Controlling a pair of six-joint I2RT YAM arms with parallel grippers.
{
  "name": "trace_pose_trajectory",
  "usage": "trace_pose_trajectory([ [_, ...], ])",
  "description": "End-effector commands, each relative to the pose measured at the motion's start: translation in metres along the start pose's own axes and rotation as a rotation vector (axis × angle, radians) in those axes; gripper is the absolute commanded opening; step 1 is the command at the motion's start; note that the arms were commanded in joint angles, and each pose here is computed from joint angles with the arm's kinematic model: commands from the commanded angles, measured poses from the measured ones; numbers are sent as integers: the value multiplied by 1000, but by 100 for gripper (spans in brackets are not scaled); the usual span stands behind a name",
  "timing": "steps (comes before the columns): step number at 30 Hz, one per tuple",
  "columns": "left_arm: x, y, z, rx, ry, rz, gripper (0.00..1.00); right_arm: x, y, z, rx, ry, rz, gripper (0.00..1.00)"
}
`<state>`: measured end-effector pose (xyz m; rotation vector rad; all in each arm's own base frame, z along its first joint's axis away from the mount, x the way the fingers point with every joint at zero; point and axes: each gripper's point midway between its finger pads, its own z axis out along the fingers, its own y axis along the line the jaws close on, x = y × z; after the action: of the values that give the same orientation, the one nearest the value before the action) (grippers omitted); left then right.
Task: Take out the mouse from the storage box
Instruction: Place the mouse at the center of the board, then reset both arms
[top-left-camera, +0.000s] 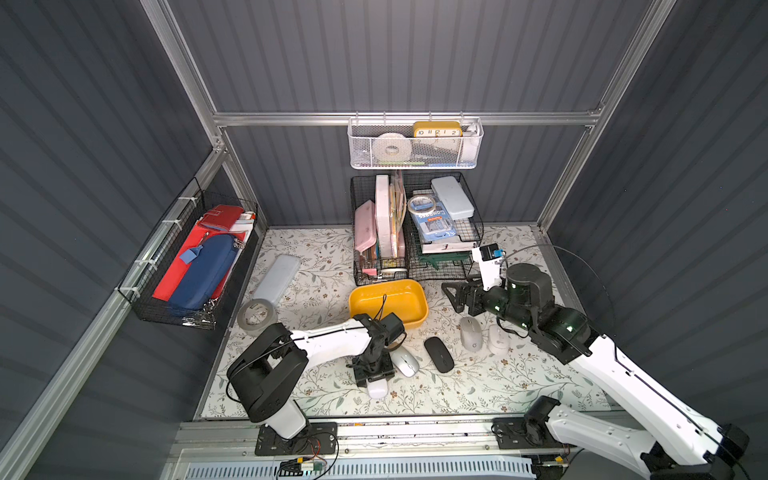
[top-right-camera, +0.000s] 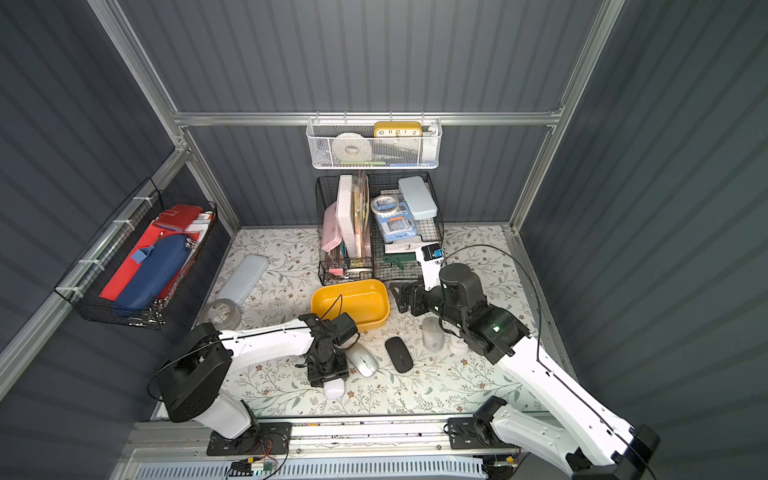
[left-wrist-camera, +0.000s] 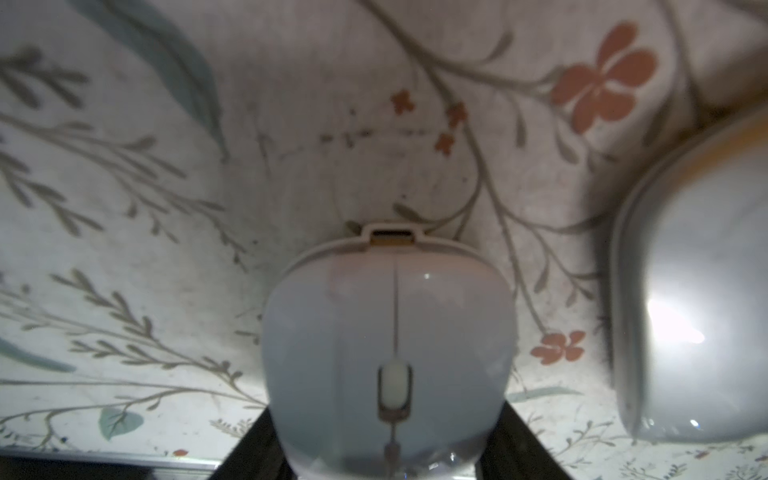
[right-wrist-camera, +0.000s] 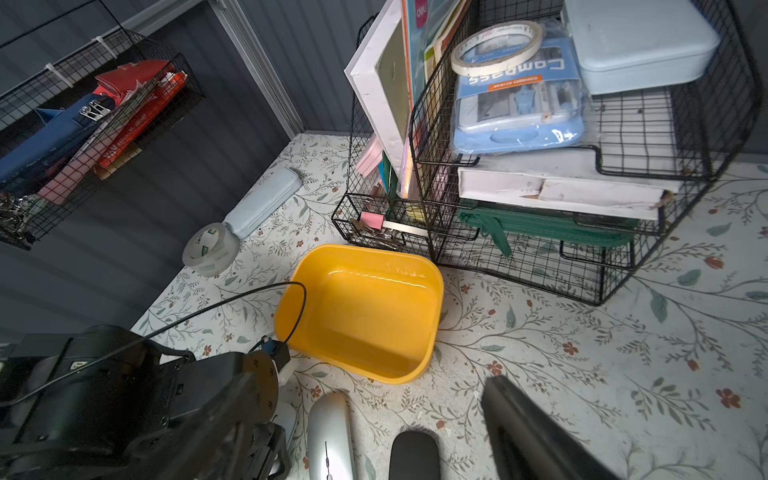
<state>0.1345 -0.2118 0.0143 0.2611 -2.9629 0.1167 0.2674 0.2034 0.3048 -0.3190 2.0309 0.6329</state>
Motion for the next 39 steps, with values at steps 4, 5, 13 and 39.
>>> trace_pose_trajectory([
  [4, -7, 14, 27, -58, 8, 20, 25, 2, -4, -4, 27, 7, -21, 89],
  [5, -6, 13, 29, -51, 15, 26, 31, 2, -4, -4, 29, 8, -22, 90],
  [13, 0, 21, 40, -80, 55, 107, 85, -1, -6, -7, 44, 5, -29, 90],
  [39, -138, -106, -368, 257, -1176, 352, 99, -28, -120, -45, 736, -121, -122, 99],
])
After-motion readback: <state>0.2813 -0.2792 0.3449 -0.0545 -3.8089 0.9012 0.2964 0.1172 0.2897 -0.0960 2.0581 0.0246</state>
